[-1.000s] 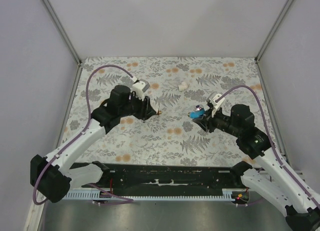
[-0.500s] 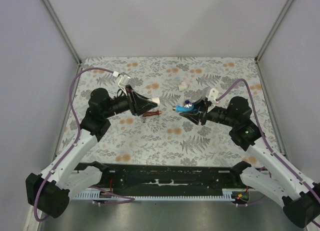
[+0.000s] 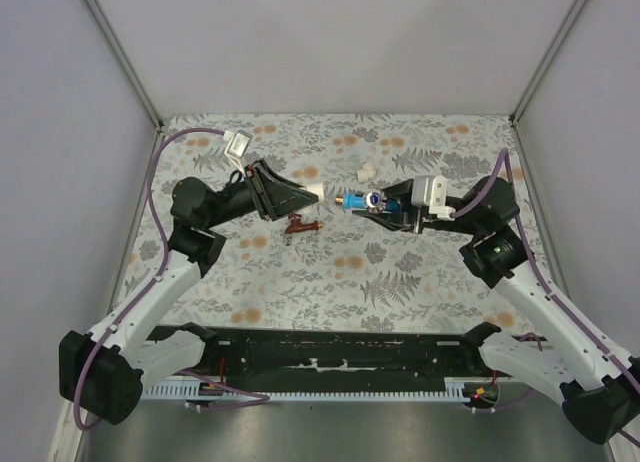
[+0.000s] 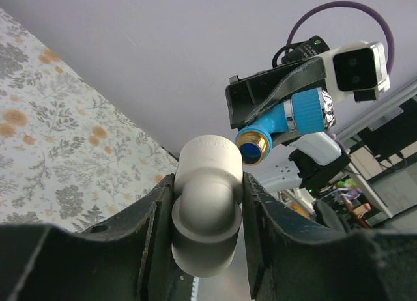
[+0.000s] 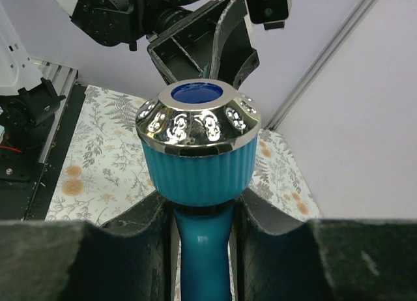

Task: Install the water faucets

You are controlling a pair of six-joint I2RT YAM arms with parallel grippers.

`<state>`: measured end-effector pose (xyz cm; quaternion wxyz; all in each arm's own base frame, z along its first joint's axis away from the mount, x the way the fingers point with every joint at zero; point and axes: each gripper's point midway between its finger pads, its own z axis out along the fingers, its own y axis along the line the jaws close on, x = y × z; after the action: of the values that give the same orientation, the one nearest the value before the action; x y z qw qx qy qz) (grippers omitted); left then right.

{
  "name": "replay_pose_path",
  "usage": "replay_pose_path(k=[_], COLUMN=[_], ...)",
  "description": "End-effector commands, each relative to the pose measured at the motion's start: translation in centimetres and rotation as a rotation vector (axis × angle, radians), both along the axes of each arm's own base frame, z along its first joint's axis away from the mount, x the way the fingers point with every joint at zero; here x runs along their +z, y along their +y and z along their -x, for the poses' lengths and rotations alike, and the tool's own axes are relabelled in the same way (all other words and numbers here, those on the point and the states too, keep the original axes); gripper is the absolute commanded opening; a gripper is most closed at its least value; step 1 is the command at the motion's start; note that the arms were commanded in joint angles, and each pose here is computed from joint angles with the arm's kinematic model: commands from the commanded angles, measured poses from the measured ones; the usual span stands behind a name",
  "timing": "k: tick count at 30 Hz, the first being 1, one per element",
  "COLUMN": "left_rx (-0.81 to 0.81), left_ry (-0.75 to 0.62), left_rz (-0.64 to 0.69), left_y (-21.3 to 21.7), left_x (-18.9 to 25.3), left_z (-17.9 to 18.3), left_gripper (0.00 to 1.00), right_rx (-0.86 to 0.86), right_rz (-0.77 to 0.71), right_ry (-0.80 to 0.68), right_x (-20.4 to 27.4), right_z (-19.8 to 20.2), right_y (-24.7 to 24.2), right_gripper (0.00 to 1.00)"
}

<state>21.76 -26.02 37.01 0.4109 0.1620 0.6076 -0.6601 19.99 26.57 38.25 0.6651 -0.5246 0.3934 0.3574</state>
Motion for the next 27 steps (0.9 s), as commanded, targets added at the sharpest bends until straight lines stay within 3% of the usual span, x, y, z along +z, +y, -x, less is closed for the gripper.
replay_pose_path(k=[1,10,20,27], left_rx=[-0.026,-0.035,-0.088,-0.173], left_ry=[0.069,0.299,0.510,0.535], left_rz=[0.069,0.070,0.117,0.156], left_y=[0.3,0.5,0.6,0.6], left_x=[3.1,3.0,3.7,5.5], left_z=[0.7,0.2,-0.2,0.6], left_gripper=[0.02,0.02,0.02,0.02], right_rx=[0.042,0.050,0.035,0.064], right_rz=[0.019,0.183,0.088,0.055], right_ry=[-0.179,-0.302,-0.459,-0.517], right_x=[2.8,1.2,3.2,3.7], right_z=[0.5,-1.3,-2.1,-2.0], right_y=[0.2,0.7,1.4,1.9], right_gripper=[0.00,0.00,0.00,0.00])
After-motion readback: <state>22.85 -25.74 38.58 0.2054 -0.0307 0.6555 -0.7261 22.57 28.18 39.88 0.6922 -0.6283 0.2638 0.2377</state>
